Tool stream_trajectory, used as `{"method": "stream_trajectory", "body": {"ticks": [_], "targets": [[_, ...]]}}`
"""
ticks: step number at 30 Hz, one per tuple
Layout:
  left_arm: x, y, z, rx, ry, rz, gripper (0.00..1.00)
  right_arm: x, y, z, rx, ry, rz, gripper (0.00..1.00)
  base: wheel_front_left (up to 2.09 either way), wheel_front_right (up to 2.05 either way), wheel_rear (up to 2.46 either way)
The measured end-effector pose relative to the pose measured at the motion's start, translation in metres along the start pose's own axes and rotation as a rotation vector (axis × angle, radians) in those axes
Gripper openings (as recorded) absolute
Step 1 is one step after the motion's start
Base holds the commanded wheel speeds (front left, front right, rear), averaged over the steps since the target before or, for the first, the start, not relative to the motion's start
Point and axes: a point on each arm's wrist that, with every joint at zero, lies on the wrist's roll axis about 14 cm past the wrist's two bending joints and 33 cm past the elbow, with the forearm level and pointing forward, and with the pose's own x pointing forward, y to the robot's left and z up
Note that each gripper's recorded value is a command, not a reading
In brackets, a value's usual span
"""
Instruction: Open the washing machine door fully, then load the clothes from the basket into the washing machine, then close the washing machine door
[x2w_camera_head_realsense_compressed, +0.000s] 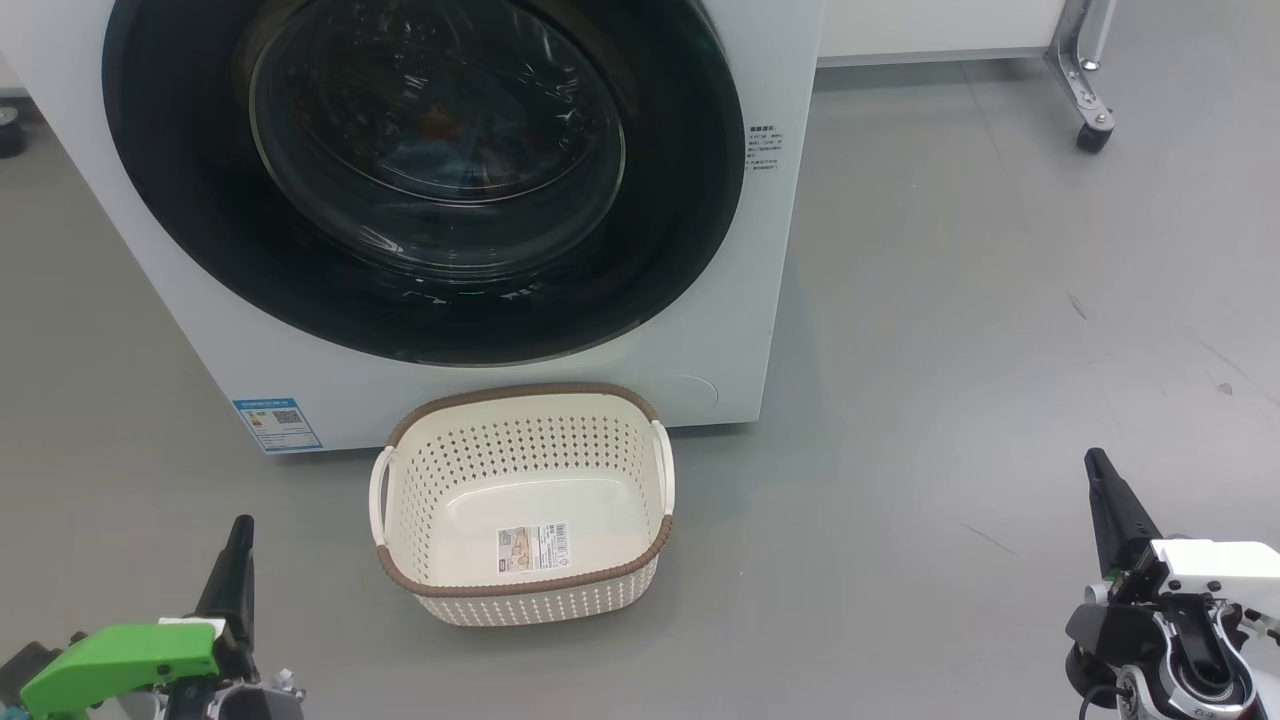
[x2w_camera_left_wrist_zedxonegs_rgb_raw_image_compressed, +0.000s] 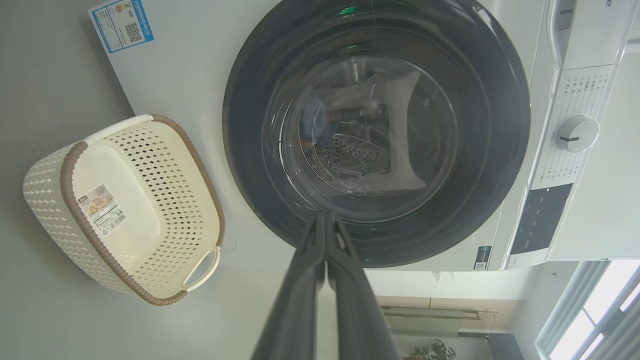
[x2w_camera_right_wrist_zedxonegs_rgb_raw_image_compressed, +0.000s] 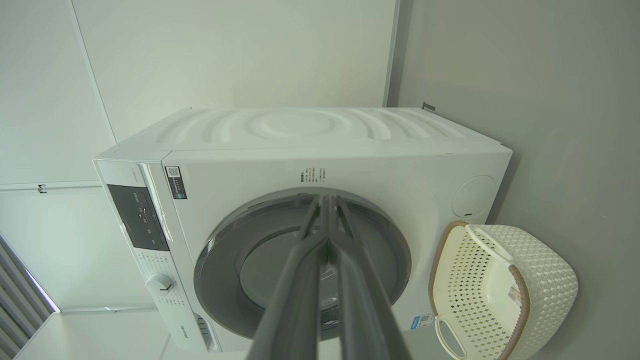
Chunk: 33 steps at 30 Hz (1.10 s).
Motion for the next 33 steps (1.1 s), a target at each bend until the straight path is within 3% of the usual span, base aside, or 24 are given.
{"method": "stream_trajectory", "body": {"ticks": [33], "targets": [[0.0001,-0.0003,0.0002,0.0,0.0,-0.001,0.0,0.0001,0.0002,-0.0003,0.006,0.001,0.001,0.0,0.0,0.0,0.0]]}}
